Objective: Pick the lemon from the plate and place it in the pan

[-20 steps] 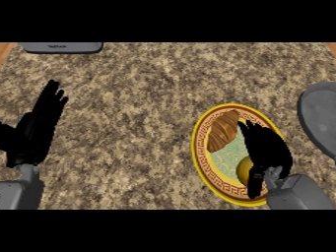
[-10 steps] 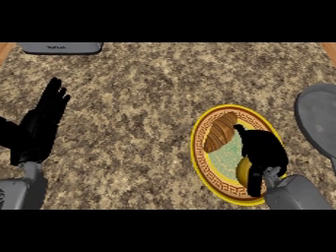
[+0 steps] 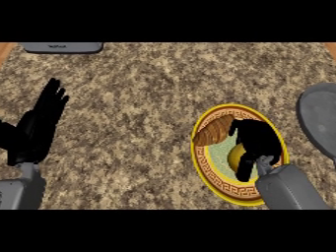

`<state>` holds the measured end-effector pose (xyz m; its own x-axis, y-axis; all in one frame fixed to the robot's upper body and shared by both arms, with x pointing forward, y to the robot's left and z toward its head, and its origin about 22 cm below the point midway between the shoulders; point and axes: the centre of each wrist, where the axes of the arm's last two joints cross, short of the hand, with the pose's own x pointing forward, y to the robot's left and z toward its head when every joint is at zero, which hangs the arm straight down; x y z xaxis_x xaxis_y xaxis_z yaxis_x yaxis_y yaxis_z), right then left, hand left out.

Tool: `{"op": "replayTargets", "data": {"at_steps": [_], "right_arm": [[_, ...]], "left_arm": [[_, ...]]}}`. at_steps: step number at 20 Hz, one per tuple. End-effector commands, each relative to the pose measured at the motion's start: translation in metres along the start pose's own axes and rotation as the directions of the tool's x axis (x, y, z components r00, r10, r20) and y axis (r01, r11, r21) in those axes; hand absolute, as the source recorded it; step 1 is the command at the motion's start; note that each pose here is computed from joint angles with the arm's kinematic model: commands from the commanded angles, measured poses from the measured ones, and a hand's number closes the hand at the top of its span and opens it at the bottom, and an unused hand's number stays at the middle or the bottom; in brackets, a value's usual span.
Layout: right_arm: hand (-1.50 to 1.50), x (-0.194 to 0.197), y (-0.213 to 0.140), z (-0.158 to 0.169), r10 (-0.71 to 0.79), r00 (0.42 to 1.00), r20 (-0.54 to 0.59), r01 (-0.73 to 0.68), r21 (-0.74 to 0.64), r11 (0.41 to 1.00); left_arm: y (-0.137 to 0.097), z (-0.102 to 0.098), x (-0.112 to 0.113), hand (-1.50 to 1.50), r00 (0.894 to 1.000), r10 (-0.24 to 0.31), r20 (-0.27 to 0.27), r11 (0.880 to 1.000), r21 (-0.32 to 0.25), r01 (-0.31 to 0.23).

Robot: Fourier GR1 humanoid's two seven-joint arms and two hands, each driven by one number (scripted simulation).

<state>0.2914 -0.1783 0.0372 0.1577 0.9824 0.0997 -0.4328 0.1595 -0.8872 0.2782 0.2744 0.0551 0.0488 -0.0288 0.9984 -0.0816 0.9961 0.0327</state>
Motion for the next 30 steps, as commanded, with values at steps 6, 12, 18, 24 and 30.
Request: {"op": "replayTargets", "data": {"at_steps": [6,12,18,24,30], "right_arm": [[1.5,0.051,-0.057,-0.037,-0.255,0.927,-0.276,0.189,-0.243,0.951],[1.5,0.063,-0.119,-0.008,-0.109,0.941,-0.32,-0.089,-0.545,0.834],[1.5,0.085,-0.162,0.028,-0.139,0.931,-0.338,-0.121,-0.644,0.756],[1.5,0.066,-0.192,0.033,-0.237,0.907,-0.348,-0.077,-0.691,0.718],[1.5,-0.02,-0.191,0.03,-0.334,0.867,-0.369,-0.067,-0.752,0.656]], "left_arm": [[-0.005,-0.007,0.017,0.0,1.0,-0.011,0.006,1.0,0.003,0.011],[-0.001,-0.003,0.003,0.0,1.0,-0.019,-0.017,1.0,0.009,0.019],[0.0,0.002,-0.008,0.0,1.0,0.005,-0.005,1.0,0.002,-0.005],[0.001,-0.001,0.002,0.0,1.0,0.006,-0.014,1.0,0.001,-0.006],[-0.002,0.008,-0.003,0.0,1.0,-0.006,-0.019,1.0,0.02,0.007]]}}
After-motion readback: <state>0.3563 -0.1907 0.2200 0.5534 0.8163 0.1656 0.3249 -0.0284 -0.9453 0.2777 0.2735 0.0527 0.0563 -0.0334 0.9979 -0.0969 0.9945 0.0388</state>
